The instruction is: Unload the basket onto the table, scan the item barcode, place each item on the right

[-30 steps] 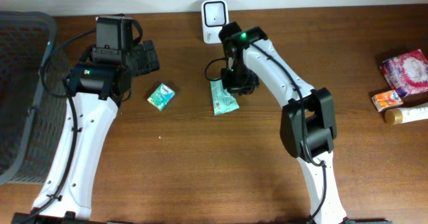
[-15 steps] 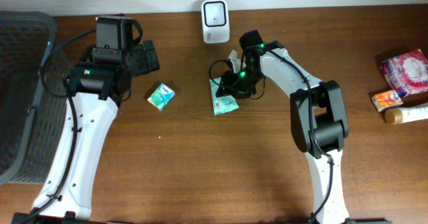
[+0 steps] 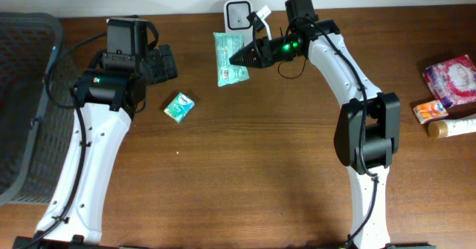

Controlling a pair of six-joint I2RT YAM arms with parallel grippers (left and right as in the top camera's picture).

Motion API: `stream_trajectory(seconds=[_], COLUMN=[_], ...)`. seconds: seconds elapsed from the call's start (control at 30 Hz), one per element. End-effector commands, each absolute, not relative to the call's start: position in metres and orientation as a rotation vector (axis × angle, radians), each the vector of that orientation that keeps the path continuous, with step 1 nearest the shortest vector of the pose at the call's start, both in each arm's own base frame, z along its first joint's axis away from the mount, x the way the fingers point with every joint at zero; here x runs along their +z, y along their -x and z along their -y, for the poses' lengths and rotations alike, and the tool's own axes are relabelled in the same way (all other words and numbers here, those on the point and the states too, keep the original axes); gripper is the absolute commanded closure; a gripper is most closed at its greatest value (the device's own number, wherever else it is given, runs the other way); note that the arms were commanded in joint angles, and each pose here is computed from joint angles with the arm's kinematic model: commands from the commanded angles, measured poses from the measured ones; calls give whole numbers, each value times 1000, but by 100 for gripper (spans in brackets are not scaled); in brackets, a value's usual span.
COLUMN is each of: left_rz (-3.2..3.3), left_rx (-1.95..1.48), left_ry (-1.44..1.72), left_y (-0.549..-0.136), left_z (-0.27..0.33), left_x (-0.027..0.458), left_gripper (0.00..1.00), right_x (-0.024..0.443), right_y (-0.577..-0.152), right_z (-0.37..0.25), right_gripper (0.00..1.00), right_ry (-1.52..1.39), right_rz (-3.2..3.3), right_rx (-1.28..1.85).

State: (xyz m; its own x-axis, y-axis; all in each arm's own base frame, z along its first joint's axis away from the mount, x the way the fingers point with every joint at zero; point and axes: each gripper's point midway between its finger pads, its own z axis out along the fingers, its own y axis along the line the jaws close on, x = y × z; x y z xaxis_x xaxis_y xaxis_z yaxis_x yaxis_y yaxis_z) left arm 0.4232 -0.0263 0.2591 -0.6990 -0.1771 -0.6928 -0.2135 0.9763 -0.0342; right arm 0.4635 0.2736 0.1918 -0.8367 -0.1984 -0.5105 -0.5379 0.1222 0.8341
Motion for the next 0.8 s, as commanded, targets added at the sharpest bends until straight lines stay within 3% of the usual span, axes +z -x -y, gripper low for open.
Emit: stream_trajectory(seconds=[0.0,0.17,0.33,0.47,0.6,0.7,0.77], left_rz=[-2351,-2351,-2351,-2351,-2351,-2351,-2351], left_rx=[82,82,82,82,81,82,82], left_ry=[271,271,271,271,270,271,270], left_y=[-423,-423,-423,-423,-423,-423,-423], left_z=[21,21,21,21,21,21,21], left_x=[262,262,262,262,262,262,262], left_gripper=[1,1,1,1,1,1,1], right_x=[224,228,185,103,77,73,60], right_y=[-467,-481,-488,-478,-457,-440,-425], right_z=[-275,-276,-262,-201,-141,-120,-148], right_gripper=[96,96,96,96,96,96,96], right_ry=[812,863,692,408,66,-15,70], right_rz=[-2034,-1957,-2265,-2812,-3027,-3040,-3090], right_rx=[1670,1580,1388,717,58,-282,-230])
